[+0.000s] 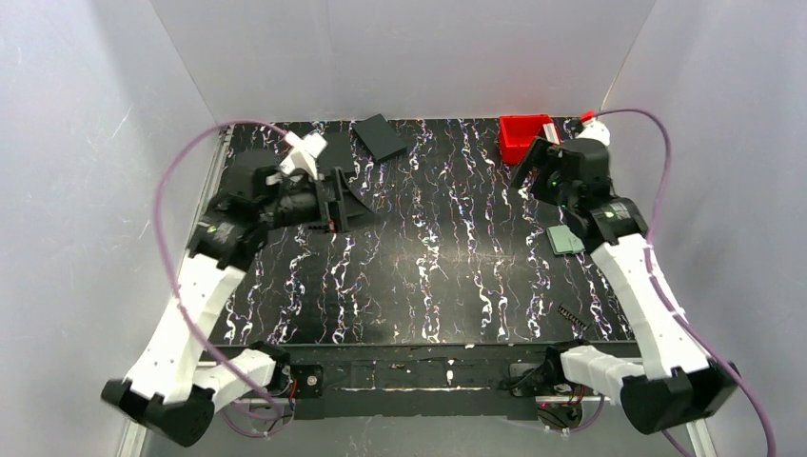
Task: Put the credit cards into the card holder
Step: Reset both arms
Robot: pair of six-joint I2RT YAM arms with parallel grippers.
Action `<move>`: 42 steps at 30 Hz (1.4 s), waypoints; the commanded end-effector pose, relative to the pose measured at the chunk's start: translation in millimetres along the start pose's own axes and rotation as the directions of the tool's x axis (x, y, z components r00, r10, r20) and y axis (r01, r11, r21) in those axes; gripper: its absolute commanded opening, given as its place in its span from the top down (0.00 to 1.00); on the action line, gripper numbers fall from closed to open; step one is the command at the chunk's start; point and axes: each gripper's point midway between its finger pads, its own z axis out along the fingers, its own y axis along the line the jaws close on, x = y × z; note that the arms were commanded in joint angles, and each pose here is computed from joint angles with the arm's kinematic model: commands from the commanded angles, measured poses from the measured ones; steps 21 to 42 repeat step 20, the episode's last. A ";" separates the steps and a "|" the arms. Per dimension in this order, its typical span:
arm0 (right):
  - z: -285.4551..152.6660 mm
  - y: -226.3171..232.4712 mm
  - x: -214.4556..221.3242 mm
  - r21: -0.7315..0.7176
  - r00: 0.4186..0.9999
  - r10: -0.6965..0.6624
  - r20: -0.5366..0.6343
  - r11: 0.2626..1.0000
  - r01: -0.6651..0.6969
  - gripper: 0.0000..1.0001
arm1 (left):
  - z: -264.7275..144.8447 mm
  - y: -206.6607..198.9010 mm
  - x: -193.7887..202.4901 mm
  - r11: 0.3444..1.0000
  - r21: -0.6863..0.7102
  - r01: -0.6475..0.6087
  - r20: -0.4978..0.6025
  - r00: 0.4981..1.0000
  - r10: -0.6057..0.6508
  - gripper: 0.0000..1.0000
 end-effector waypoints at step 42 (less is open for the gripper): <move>-194.2 32.0 -146.7 -0.230 0.890 -0.019 0.455 0.963 0.138 0.02 | -170.8 -111.7 -76.6 0.940 -0.152 -0.306 0.642 0.693 0.330 0.02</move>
